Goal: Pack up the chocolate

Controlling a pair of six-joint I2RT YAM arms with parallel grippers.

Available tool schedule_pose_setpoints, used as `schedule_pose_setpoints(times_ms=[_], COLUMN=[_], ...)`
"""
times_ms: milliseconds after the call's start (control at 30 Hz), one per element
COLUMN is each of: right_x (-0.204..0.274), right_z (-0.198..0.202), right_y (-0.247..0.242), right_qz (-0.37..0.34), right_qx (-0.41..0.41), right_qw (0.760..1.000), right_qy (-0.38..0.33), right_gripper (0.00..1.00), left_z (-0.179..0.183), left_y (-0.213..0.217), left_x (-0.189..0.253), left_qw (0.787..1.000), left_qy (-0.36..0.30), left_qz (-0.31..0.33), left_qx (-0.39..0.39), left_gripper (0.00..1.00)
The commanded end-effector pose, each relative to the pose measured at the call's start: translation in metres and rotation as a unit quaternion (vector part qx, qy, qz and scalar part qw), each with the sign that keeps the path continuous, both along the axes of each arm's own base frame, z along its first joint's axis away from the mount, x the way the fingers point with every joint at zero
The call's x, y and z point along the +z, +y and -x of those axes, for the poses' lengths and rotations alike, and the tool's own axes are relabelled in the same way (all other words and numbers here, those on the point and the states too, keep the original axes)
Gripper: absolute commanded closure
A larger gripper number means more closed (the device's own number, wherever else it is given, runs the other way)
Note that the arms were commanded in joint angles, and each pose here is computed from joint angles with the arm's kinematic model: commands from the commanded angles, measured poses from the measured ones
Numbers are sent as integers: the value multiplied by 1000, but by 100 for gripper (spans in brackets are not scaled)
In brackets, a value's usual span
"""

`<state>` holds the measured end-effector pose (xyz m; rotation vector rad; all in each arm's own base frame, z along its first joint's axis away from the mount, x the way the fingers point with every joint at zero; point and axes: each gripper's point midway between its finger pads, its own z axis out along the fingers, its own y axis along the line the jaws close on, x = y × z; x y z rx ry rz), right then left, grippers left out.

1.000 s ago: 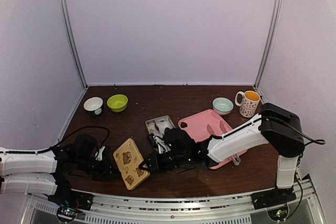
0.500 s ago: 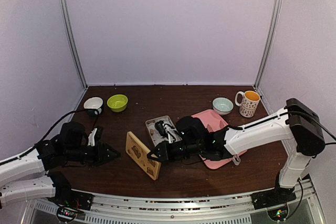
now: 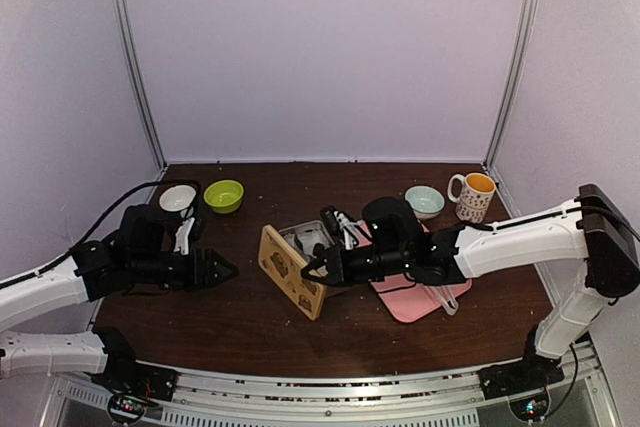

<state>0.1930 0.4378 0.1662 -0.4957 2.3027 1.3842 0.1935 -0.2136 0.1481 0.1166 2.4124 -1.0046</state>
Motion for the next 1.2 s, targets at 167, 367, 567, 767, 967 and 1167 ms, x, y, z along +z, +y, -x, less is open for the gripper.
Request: schedule_pose_setpoints(times_ms=[167,367,567,767,967,1167], right_x=[17,9,-6,-20,-30,-30], right_z=[-40,-62,-87,-100,-107,-110], right_y=[2,2,-12,-16,-23,-23], right_qz=[-116,-123,-162,-156,-142,-137], right_qx=[-45,-94,-149,-165,-174,-170], right_qw=[991,986,971,969,970,972], right_qy=[50,66,95,99,97,92], right_gripper=[98,95,95,95,93,93], left_z=[-34,-47,-60,-68,-78,-87], left_y=[-22,-26,-30,-39,-57,-70], left_x=[10,-1,-19,-39,-55,-63], left_qw=[998,996,998,998,999,999], left_qy=[-47,-49,-34,-17,1,10], left_qz=[43,59,29,19,28,32], left_qx=[21,43,54,51,35,25], left_gripper=[42,41,48,54,53,53])
